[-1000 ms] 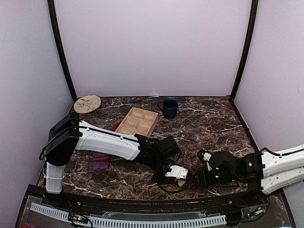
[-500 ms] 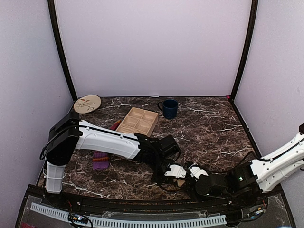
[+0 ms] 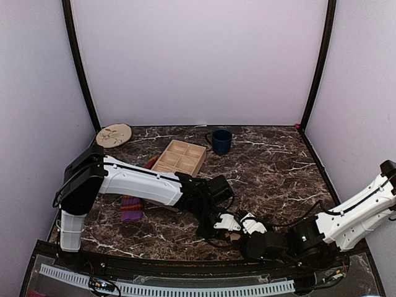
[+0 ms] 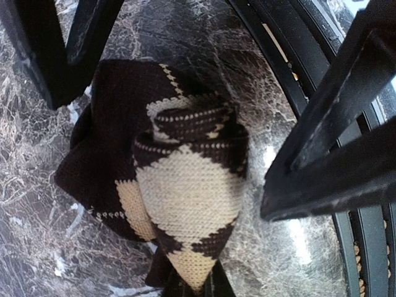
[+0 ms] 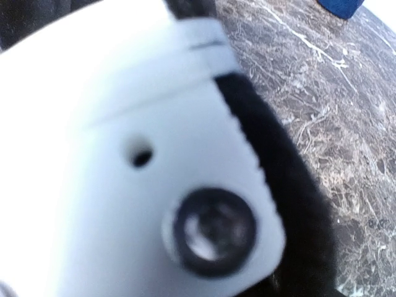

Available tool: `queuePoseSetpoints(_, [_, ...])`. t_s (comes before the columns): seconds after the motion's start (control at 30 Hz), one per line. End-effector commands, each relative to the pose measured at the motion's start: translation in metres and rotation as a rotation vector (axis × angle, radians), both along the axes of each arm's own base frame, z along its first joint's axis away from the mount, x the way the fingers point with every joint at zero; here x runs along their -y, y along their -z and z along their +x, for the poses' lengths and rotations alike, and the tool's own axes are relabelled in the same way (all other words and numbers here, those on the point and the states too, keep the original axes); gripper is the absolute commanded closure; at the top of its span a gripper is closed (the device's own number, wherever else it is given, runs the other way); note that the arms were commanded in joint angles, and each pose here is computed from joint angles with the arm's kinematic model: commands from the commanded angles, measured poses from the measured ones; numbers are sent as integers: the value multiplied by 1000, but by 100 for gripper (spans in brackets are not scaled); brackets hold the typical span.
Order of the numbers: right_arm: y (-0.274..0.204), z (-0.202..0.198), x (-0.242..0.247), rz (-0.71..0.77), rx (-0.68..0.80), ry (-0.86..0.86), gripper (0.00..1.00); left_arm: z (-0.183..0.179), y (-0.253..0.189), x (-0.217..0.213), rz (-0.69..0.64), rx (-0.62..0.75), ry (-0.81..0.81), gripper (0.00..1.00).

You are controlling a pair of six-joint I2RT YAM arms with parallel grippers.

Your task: Roll the socks

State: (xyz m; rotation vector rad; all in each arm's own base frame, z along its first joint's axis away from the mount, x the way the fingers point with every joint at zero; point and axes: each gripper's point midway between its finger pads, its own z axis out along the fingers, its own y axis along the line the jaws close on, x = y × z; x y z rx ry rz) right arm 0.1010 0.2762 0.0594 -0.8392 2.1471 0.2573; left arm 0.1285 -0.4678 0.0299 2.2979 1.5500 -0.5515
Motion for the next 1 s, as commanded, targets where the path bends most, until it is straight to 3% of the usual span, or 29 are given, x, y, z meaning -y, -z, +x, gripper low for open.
queuePoseSetpoints(0.0, [-1, 4, -4, 27, 48, 4, 30, -9, 15, -16, 83, -63, -2, 100])
queuePoseSetpoints(0.23, [-36, 14, 2, 96, 116, 55, 30, -2, 23, -22, 107, -89, -33, 100])
queuePoseSetpoints(0.4, [-43, 24, 36, 148, 124, 198, 30, 7, 25, -22, 114, -73, -43, 100])
queuePoseSetpoints(0.73, [-24, 29, 66, 317, -18, 535, 33, 18, 28, -29, 136, -1, -54, 100])
queuePoseSetpoints(0.97, [-16, 38, 53, 484, -196, 633, 40, 55, 33, -46, 181, 214, -164, 100])
